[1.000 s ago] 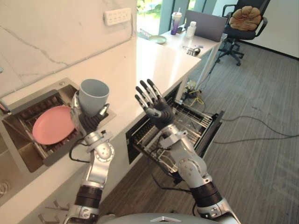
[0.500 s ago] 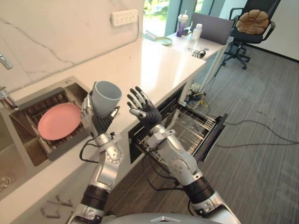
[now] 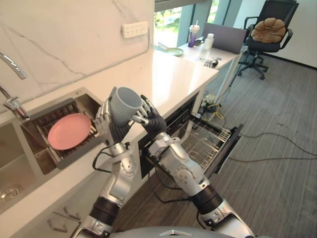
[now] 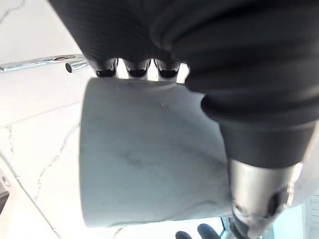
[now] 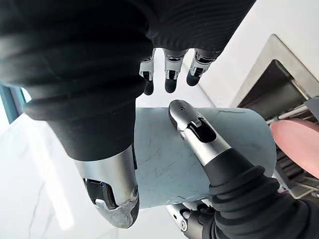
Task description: Walk over to the sink, pick up the cup, carry it to the dishwasher, place the cup inside the dishwasher, then close the dishwasher door
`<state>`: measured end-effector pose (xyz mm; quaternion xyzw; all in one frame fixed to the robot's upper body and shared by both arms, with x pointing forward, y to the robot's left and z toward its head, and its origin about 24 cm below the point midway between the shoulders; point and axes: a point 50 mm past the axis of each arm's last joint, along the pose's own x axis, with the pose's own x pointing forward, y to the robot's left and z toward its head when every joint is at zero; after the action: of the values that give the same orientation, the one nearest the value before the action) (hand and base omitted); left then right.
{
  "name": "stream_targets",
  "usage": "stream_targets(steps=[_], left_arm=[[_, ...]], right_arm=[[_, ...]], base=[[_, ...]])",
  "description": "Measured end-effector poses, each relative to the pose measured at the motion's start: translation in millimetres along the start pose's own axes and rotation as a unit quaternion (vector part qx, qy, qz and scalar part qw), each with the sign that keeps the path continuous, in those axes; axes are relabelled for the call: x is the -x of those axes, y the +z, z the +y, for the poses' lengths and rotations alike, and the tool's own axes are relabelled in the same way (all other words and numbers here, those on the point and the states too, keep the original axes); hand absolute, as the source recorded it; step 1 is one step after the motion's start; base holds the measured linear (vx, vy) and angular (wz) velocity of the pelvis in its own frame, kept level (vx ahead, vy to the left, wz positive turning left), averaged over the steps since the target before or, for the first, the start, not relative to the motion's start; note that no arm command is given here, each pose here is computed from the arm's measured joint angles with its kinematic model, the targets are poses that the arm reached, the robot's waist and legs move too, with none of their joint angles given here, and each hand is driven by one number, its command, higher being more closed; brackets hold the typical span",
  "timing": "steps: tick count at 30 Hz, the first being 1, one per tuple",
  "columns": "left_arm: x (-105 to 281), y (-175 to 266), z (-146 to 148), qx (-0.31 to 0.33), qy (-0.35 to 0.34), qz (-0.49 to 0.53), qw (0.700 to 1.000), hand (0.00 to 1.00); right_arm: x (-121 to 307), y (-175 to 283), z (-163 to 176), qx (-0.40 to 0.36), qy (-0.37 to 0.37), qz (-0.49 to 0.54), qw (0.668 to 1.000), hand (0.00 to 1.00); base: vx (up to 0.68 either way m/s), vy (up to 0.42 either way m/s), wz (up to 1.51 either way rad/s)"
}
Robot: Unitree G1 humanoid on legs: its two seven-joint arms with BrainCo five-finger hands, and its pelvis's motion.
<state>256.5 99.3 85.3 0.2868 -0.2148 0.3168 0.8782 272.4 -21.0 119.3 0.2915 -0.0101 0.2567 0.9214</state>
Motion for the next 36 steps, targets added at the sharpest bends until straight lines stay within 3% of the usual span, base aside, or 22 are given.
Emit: stream_targets(steps=[13, 14, 24, 30, 31, 36], left_arm=[[9, 17, -11, 0.009, -0.032, -0.031, 0.999, 1.0], [8, 18, -11, 0.01, -0.032, -0.032, 0.999, 1.0], [-1, 26, -8, 0.014, -0.022, -0.041, 0.999, 1.0], [-5, 33, -4, 0.038, -0.018, -0.051, 0.998, 1.0], [-6, 34, -3, 0.04, -0.018, -0.053, 0.998, 0.0], [-7, 39, 0, 0.078, -0.022, -0.059, 0.995, 0.0]], right_arm=[[-7, -9, 6, -0.025, -0.029, 0.022, 0.999, 0.0], [-8, -8, 7, -0.024, -0.029, 0.021, 0.999, 1.0], [-12, 0, 14, 0.002, -0.032, -0.013, 0.999, 1.0], [-12, 3, 22, -0.022, -0.029, -0.048, 0.998, 1.0], [-13, 4, 23, -0.026, -0.028, -0.052, 0.998, 1.0], [-16, 13, 29, -0.058, -0.027, -0.087, 0.994, 1.0]], base=[[-0.01, 0.0, 0.03], [0.0, -0.007, 0.16], [-0.01, -0.001, 0.02], [-0.01, -0.006, 0.05], [-0.01, -0.014, 0.18], [0.0, -0.005, 0.04]])
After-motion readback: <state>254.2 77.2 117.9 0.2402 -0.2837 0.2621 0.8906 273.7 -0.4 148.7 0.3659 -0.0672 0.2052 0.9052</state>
